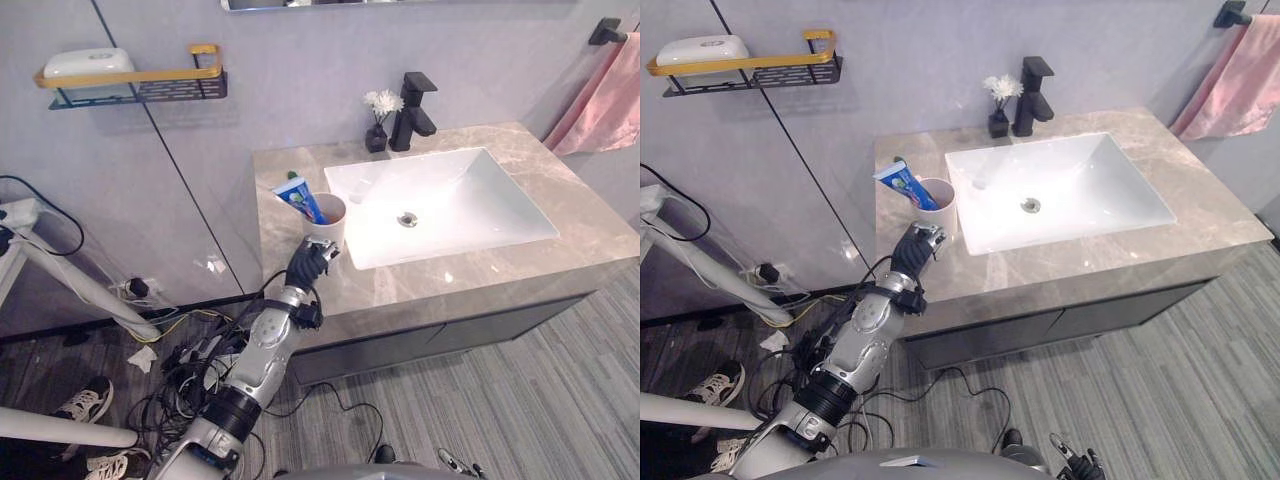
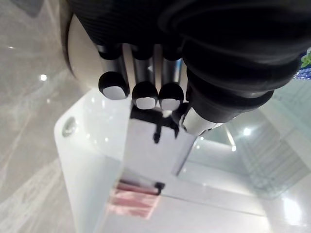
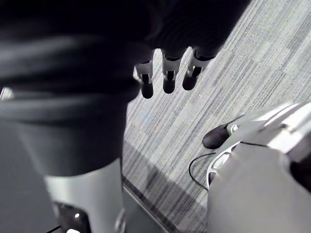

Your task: Organize washtable

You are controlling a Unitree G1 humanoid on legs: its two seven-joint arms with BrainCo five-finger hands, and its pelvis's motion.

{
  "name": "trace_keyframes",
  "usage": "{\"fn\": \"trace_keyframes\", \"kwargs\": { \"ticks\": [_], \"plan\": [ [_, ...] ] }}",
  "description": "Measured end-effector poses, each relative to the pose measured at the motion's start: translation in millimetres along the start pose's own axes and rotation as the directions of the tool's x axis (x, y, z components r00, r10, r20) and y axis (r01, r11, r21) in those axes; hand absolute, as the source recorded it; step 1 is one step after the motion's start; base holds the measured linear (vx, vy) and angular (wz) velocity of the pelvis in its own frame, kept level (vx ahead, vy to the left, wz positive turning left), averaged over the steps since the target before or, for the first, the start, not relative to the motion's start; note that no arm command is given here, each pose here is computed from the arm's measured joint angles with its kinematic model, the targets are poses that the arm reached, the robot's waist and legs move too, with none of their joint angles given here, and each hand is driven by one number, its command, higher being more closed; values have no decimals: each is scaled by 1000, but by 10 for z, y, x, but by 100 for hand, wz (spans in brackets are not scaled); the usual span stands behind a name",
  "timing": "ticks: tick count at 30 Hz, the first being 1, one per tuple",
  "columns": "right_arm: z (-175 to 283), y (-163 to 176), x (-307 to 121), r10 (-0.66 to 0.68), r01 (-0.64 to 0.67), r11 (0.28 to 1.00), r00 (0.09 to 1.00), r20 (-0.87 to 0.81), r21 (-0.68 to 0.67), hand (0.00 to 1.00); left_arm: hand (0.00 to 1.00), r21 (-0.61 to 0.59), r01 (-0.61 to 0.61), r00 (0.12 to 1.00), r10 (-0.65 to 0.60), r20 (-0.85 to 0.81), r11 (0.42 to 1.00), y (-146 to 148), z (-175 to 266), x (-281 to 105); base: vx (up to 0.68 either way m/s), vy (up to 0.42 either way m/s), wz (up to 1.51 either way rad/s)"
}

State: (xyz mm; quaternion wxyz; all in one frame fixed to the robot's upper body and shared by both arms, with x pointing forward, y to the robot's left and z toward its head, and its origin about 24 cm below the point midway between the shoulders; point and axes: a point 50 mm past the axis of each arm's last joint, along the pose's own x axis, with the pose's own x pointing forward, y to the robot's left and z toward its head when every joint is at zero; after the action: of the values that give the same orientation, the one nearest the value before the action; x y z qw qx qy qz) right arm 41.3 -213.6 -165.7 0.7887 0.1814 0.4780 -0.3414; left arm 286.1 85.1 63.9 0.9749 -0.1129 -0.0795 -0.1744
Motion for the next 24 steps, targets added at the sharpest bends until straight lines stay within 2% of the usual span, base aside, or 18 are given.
{"fn": "trace_keyframes", "kwargs": {
  "ticks": [8,12,24],
  "plan": [
    [2,-11,0,-1,1,1000,1000,0,10,0,100,78,-52,999,52,5,996,141,34,94,0,-1,-3],
    [3,-16,1,-1,1,1000,1000,0,14,0,100,81,-110,994,109,18,991,254,69,91,0,0,0],
    [-5,-30,-1,-2,2,999,1000,-4,35,0,100,55,-123,991,120,55,991,279,129,-14,-2,1,-1]
  ]
}}
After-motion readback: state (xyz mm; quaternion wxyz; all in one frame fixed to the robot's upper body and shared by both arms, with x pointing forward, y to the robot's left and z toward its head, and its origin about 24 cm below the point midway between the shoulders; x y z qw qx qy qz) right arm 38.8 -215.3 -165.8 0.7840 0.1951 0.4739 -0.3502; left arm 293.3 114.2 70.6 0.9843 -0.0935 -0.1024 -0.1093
